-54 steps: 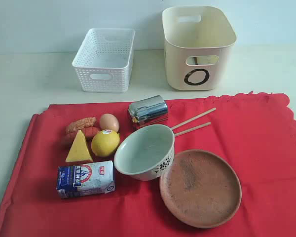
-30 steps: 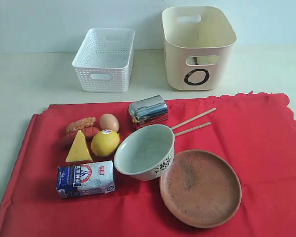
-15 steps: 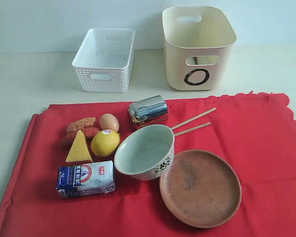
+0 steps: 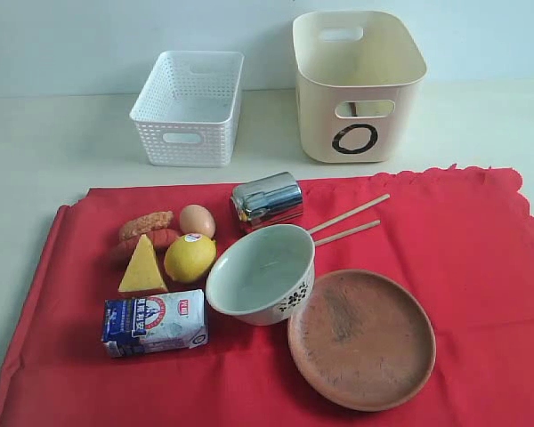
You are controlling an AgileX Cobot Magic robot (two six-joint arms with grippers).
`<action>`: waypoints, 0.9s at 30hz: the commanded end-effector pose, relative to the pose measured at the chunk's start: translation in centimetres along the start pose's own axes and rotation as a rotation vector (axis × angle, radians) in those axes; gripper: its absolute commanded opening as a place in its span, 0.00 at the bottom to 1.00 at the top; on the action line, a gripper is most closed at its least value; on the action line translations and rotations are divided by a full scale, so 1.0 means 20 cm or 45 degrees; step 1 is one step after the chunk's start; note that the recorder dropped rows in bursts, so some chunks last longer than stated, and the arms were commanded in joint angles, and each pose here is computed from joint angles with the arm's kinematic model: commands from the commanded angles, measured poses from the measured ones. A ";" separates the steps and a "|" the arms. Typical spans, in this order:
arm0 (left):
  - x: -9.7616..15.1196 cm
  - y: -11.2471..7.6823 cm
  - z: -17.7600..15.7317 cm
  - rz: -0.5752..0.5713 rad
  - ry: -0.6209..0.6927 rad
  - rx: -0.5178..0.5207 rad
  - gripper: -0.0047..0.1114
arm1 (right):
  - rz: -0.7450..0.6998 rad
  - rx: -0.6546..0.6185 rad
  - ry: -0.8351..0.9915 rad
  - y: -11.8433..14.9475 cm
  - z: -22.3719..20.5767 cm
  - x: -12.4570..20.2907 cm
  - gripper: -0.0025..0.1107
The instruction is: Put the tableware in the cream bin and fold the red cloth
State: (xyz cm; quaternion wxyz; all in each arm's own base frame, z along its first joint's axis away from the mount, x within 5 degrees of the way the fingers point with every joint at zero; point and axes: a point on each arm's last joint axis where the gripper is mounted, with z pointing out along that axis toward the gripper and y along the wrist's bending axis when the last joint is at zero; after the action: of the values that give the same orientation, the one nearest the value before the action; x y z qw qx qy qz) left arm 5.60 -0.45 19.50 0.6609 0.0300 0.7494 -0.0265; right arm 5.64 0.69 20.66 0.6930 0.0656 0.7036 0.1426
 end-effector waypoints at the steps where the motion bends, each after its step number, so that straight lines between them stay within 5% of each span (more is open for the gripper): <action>1: 0.00 0.00 0.00 0.000 -0.007 0.000 0.04 | 0.020 0.004 -0.032 0.00 0.00 0.00 0.02; 10: 0.00 0.00 0.00 0.000 -0.007 0.000 0.04 | 0.020 0.011 0.001 0.00 0.00 0.00 0.02; 27: 0.00 0.00 0.00 0.000 -0.007 0.000 0.04 | 0.063 0.144 0.605 -0.02 0.23 0.13 0.02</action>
State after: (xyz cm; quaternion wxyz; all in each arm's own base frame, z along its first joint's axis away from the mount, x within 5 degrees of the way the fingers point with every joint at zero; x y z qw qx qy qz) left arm 5.60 -0.45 19.50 0.6609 0.0300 0.7494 -0.0265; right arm 9.21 1.20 18.11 0.5224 0.0945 0.8375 0.1298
